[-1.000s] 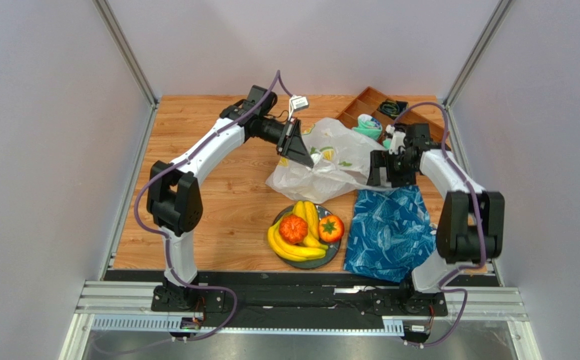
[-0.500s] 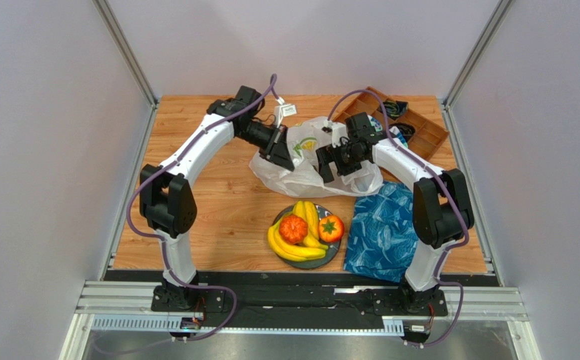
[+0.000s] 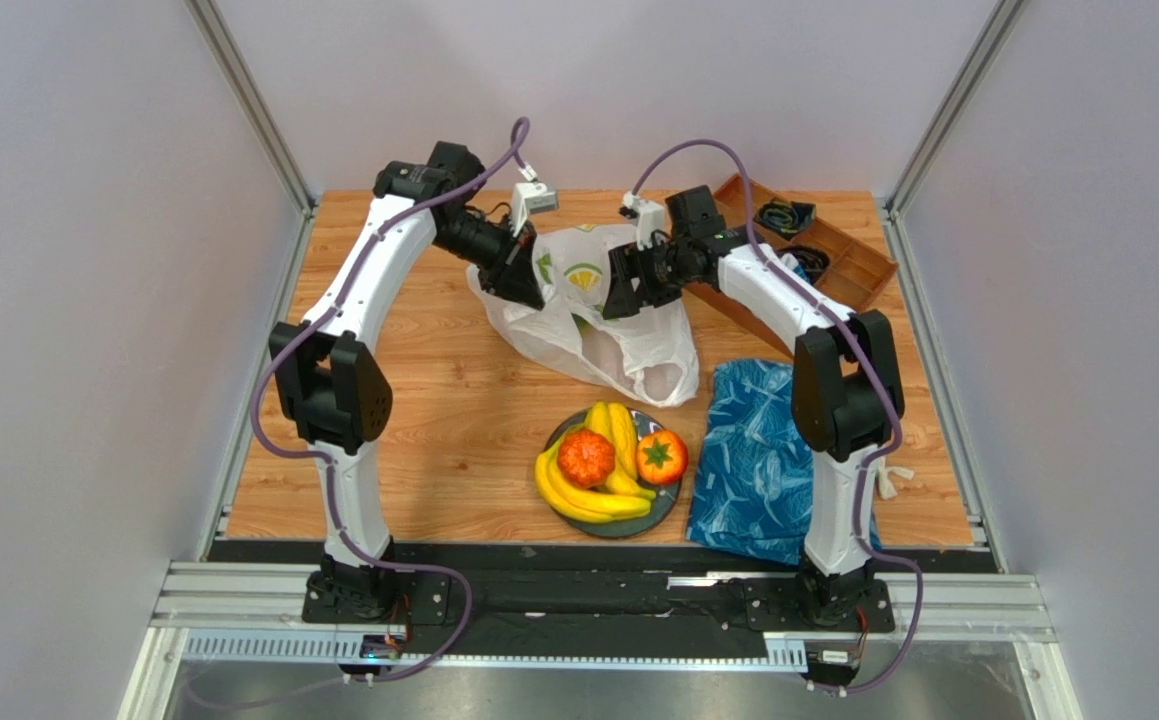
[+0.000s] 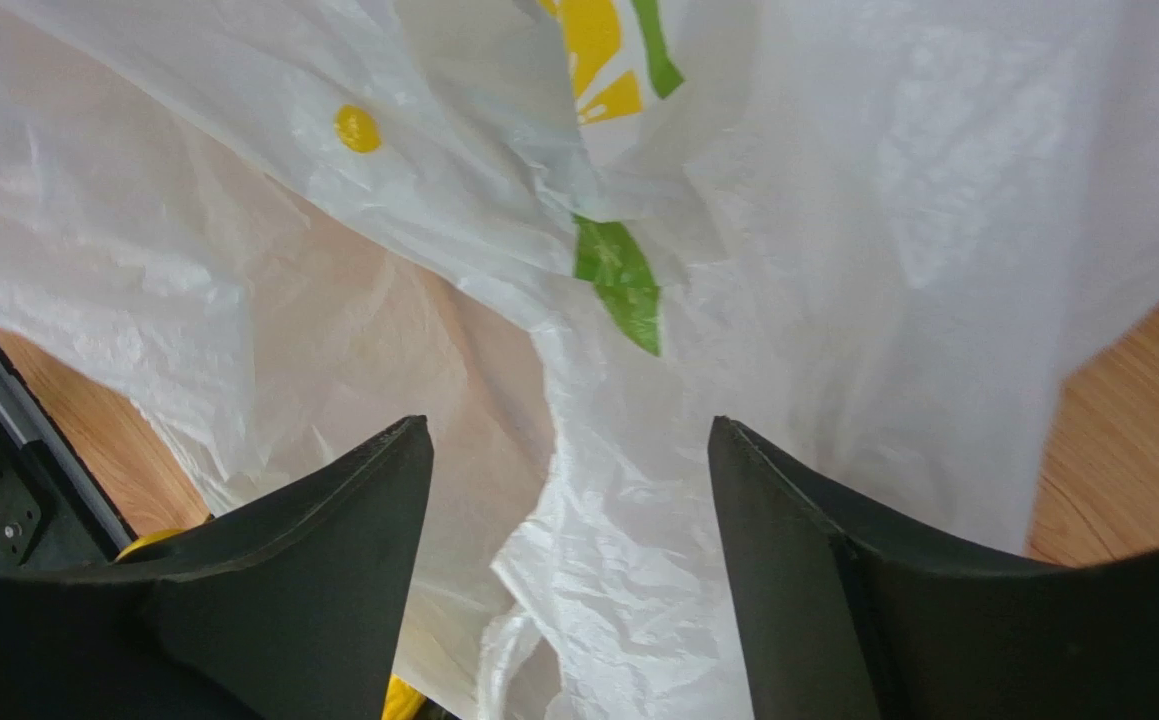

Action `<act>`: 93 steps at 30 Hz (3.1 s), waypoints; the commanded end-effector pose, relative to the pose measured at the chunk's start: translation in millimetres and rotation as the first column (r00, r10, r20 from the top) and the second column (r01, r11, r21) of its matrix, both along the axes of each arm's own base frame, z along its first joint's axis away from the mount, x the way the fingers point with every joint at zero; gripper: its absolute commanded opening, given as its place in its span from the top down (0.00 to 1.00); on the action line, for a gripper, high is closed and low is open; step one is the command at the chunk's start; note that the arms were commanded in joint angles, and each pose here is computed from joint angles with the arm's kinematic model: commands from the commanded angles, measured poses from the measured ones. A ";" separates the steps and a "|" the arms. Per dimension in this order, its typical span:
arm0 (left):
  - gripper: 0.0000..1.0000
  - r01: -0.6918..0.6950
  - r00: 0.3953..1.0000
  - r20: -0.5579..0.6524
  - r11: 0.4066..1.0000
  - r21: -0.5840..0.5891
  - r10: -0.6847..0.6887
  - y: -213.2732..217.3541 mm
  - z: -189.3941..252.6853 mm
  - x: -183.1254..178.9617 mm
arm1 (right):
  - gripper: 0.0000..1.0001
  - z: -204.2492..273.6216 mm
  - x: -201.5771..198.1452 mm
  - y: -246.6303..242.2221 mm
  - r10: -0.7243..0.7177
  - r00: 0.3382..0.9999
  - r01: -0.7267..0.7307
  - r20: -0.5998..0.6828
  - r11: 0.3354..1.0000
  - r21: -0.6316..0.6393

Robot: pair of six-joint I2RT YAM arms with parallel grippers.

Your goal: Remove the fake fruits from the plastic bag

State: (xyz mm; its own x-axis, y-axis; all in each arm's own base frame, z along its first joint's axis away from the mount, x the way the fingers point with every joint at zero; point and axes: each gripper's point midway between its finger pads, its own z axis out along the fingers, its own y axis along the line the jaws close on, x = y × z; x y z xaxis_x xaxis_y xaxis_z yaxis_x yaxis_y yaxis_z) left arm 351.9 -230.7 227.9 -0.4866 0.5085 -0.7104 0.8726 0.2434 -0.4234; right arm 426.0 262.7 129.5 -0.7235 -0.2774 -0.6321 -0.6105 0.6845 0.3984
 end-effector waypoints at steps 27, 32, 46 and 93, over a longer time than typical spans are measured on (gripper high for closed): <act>1.00 0.192 0.960 -0.187 0.977 -0.097 -0.207 -47.8 51.2 -83.5 | 0.14 -17.4 8.9 74.2 0.043 0.992 -0.034 -0.120 0.996 0.078; 1.00 0.228 0.946 -0.209 0.967 -0.114 -0.248 -61.7 47.7 -93.2 | 0.00 -23.2 16.3 78.8 0.028 0.992 -0.019 -0.126 0.997 0.076; 1.00 0.254 0.941 -0.197 0.958 -0.130 -0.276 -79.5 47.0 -94.4 | 0.18 -68.0 30.3 72.0 -0.006 0.994 -0.001 -0.110 0.998 -0.064; 1.00 0.129 0.983 -0.144 0.988 0.090 -0.115 -11.5 12.9 -66.9 | 0.00 -33.9 42.6 50.8 0.055 0.997 -0.051 0.048 0.996 -0.072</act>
